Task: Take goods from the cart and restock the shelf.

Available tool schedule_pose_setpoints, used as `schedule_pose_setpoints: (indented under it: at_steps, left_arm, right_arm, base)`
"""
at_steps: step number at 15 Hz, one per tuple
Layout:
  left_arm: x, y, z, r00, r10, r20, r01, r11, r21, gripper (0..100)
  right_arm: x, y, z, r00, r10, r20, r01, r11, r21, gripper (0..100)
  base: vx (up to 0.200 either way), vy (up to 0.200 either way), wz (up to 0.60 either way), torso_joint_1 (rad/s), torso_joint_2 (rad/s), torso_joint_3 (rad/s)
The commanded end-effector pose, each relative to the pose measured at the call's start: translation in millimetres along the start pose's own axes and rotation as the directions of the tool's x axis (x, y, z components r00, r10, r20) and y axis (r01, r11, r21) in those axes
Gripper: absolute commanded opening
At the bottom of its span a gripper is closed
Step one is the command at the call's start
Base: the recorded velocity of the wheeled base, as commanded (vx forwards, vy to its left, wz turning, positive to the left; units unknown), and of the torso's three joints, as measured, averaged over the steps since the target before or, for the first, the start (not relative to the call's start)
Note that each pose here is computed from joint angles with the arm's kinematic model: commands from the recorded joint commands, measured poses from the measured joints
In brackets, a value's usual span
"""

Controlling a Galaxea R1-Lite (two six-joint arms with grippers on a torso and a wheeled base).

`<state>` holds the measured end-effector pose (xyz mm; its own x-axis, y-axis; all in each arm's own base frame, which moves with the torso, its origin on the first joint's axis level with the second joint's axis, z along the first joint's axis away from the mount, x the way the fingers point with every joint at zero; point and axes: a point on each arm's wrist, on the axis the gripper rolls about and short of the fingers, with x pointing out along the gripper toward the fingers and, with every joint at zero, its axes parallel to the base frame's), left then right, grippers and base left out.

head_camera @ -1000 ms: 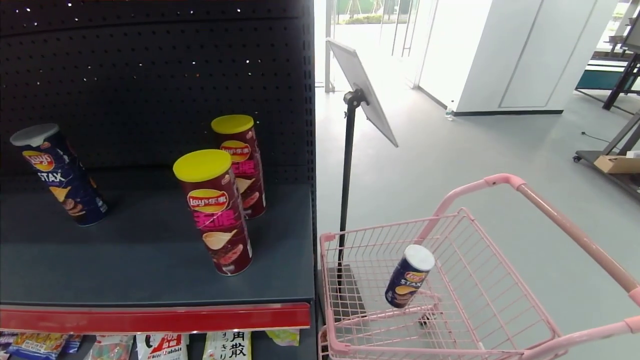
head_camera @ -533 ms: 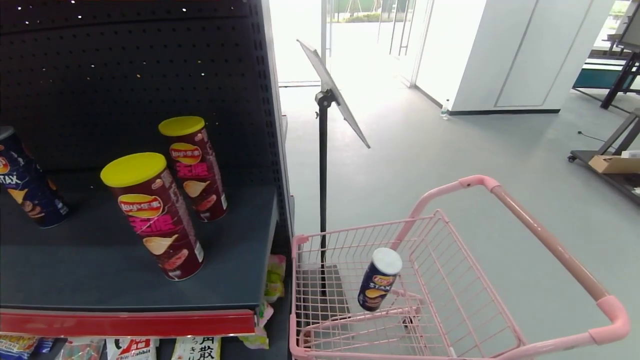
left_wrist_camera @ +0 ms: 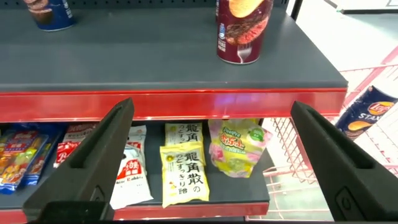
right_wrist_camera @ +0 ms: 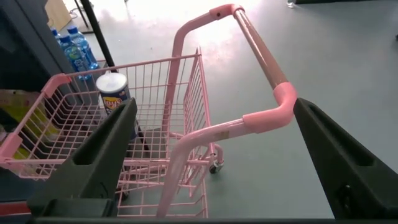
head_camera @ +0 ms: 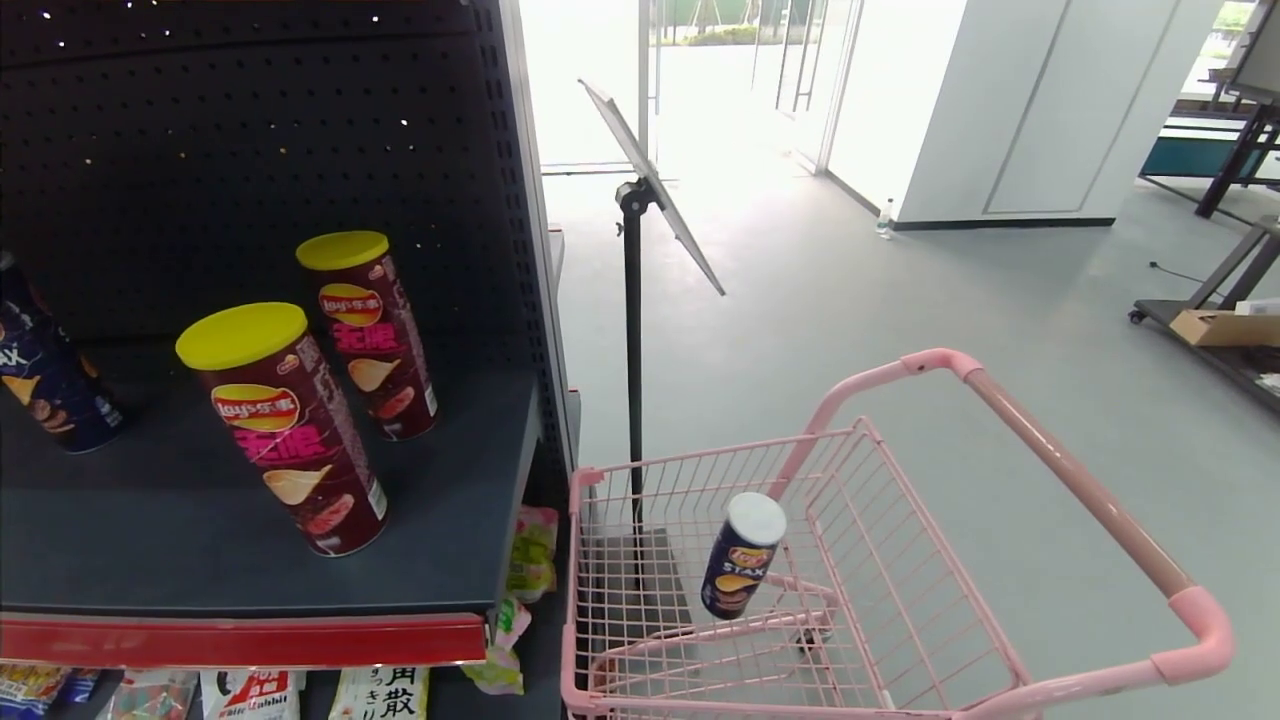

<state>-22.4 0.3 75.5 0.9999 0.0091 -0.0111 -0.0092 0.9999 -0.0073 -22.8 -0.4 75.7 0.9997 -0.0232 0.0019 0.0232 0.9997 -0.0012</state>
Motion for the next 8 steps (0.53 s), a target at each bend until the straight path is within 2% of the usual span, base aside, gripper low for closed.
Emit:
schedule_pose_setpoints:
  at_steps: [1,6,8]
  left_arm:
    - [0.1,0.0,0.0,1.000,0.000,-0.001,0.000,1.000,0.000,100]
    - [0.1,0.0,0.0,1.000,0.000,-0.001,0.000,1.000,0.000,100]
    - [0.1,0.0,0.0,1.000,0.000,-0.001,0.000,1.000,0.000,100]
  right_arm:
    - [0.1,0.0,0.1,1.000,0.000,0.000,0.000,1.000,0.000,100]
    - [0.1,0.0,0.1,1.000,0.000,0.000,0.000,1.000,0.001,100]
    - [0.1,0.0,0.1,1.000,0.000,0.000,0.000,1.000,0.003,100]
  base:
    - [0.000,0.000,0.00,0.000,0.00,0.000]
    - [0.000,0.000,0.00,-0.013,0.02,0.015]
    - [0.000,0.000,0.00,-0.144,0.32,0.178]
